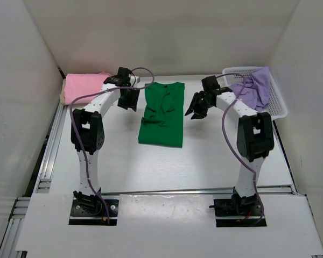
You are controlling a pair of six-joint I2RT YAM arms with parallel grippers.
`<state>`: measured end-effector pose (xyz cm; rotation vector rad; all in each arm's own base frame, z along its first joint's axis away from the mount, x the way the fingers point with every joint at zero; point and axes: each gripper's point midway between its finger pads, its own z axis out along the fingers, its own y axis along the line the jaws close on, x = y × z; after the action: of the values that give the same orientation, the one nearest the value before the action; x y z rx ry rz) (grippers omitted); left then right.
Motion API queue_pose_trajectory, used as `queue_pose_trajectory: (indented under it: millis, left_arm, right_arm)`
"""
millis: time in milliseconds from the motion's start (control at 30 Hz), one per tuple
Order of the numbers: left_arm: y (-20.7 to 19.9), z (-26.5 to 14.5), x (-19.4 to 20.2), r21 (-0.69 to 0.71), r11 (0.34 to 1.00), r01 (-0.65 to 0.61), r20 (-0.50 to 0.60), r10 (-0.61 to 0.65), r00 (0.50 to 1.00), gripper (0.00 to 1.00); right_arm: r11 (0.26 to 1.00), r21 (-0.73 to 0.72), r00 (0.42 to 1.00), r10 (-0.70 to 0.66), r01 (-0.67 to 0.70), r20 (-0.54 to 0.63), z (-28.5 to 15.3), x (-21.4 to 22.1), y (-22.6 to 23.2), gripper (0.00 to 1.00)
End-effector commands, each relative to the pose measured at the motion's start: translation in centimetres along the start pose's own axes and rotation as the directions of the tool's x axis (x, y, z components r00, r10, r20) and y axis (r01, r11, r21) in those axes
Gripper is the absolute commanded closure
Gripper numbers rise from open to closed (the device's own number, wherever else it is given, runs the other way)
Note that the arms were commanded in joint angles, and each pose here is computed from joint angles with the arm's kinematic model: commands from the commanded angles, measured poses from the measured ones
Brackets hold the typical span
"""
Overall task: Fold and stack the t-shirts
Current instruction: Fold the folded rectangular tshirt in 1/3 of the way, then grab one side of the 2/3 rectangular tshirt with both arms
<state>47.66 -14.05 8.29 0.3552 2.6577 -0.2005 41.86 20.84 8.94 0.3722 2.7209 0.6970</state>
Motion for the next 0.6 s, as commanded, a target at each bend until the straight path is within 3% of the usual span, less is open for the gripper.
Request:
queue_pose_trajectory:
  millis: [0,133,233,400,500,567]
  left_arm:
    - [-5.5,-4.6,-1.2,-0.049,0.989,-0.137,0.126,0.142,0.982,0.46]
    - [-10.7,-4.9,1.3,0.102,0.972,-0.210,0.087,0.202,0.976,0.55]
    - [-12.6,-3.9,2.4,0.157,0.961,-0.229,0.040,0.225,0.973,0.68]
    - [-12.4,0.5,3.4,0.133,0.965,-0.225,-0.070,0.236,0.969,0.80]
    - [-11.2,2.1,1.8,0.065,0.973,-0.224,-0.062,0.228,0.972,0.80]
    - [-10.8,2.4,-0.6,0.011,0.974,-0.226,0.015,0.226,0.974,0.80]
  right_arm:
    - [0.999,-0.025,0.999,-0.024,0.023,-0.043,-1.1,4.2,0.5,0.59]
    - [0.993,-0.113,0.995,0.021,-0.032,-0.095,-0.4,7.4,1.7,0.77]
    - [0.990,-0.133,0.993,0.030,-0.045,-0.111,0.2,9.0,2.1,0.88]
    - [0.984,-0.155,0.983,0.063,-0.091,-0.174,1.6,10.6,2.8,0.95]
    - [0.983,-0.137,0.975,0.096,-0.125,-0.200,2.5,11.3,2.1,0.96]
    - [0.985,-0.108,0.972,0.108,-0.133,-0.209,3.2,11.7,1.2,0.96]
